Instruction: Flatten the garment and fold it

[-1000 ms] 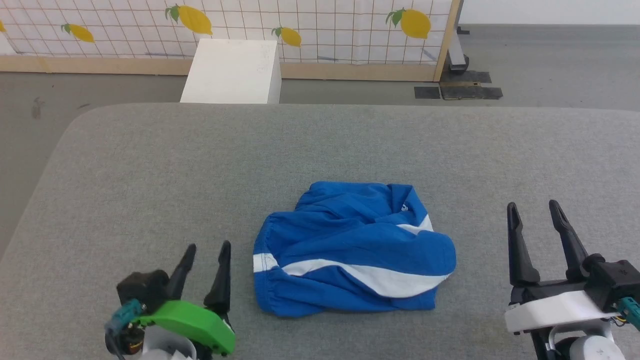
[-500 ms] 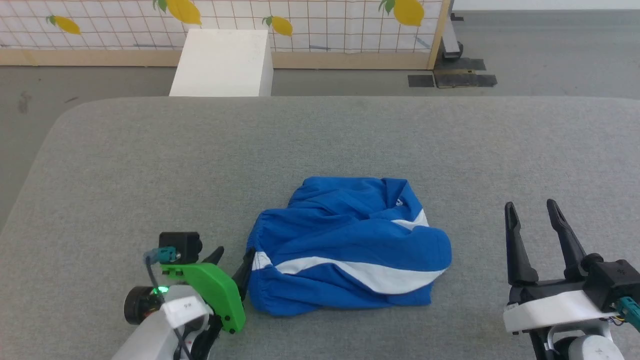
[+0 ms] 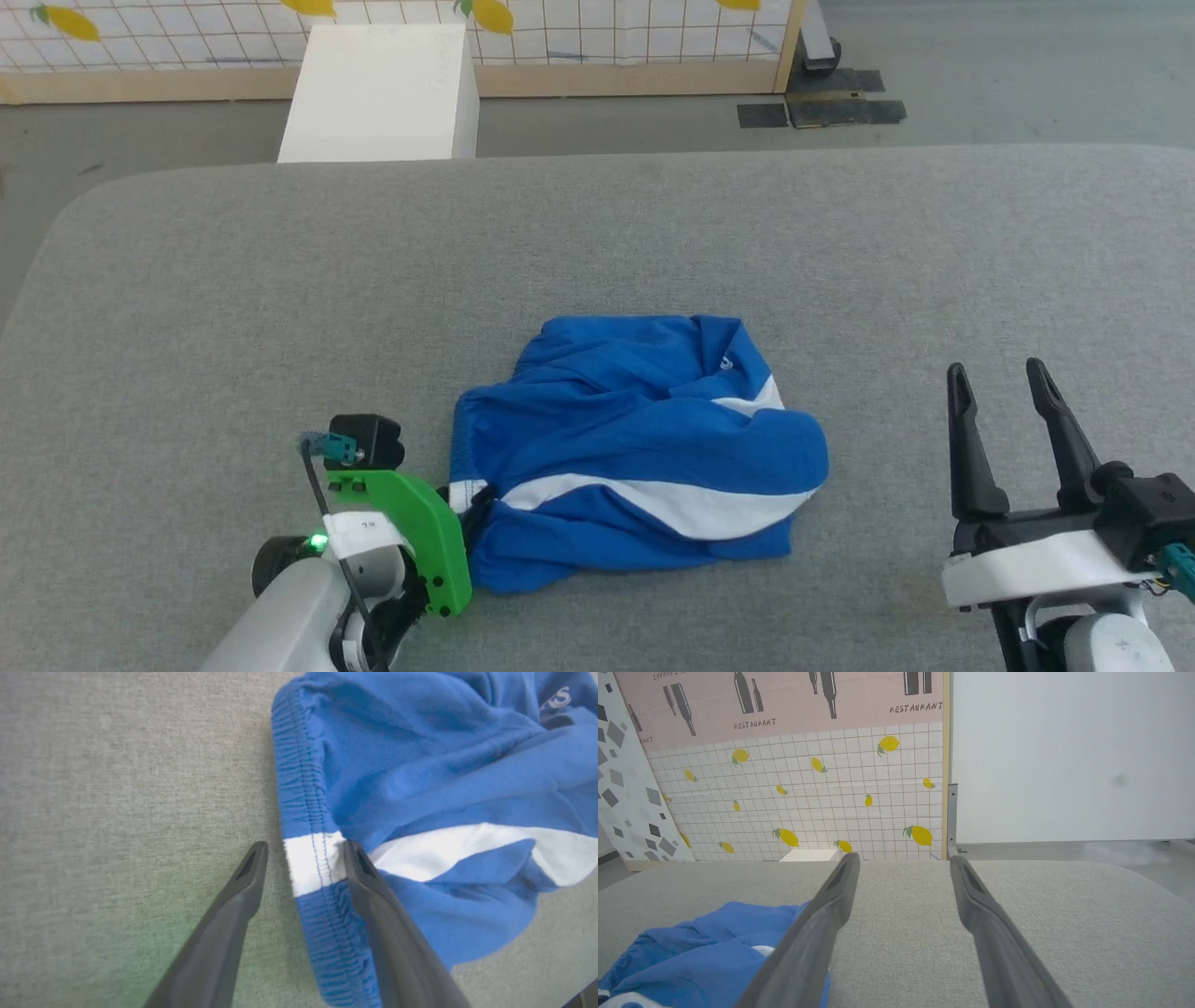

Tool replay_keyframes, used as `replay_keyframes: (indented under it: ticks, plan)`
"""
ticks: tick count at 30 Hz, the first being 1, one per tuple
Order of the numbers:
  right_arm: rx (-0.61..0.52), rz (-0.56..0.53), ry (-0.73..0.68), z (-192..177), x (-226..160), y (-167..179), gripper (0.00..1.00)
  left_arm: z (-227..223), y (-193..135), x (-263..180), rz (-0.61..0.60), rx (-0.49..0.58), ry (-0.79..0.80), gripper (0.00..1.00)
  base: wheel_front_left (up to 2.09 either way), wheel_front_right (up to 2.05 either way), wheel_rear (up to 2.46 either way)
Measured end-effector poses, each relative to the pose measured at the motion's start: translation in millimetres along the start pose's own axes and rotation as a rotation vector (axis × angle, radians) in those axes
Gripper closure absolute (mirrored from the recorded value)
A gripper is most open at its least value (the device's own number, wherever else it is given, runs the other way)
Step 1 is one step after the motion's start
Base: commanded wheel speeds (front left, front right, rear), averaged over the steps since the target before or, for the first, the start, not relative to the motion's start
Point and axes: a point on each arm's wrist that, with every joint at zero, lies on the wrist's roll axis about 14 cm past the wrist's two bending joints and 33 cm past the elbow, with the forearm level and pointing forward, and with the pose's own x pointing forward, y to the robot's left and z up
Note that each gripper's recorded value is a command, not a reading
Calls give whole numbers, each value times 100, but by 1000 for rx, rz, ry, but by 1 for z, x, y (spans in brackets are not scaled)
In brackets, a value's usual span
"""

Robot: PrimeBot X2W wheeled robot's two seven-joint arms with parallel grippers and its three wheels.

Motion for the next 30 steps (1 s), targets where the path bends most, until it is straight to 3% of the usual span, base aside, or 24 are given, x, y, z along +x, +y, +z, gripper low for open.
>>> replay_keyframes:
  ticks: [10,20,30]
  plan:
    - [5,21,10,-2,0,7,0,14,-4,-6,-6,-15,-62,100,0,0,0]
    - [91,128,461,-79,-29,49,0,-4,-1,-20,19,-65,-65,100,0,0,0]
    - [115,181,752,-122,-51,65,0,-6,2,-21,25,-75,-66,100,0,0,0]
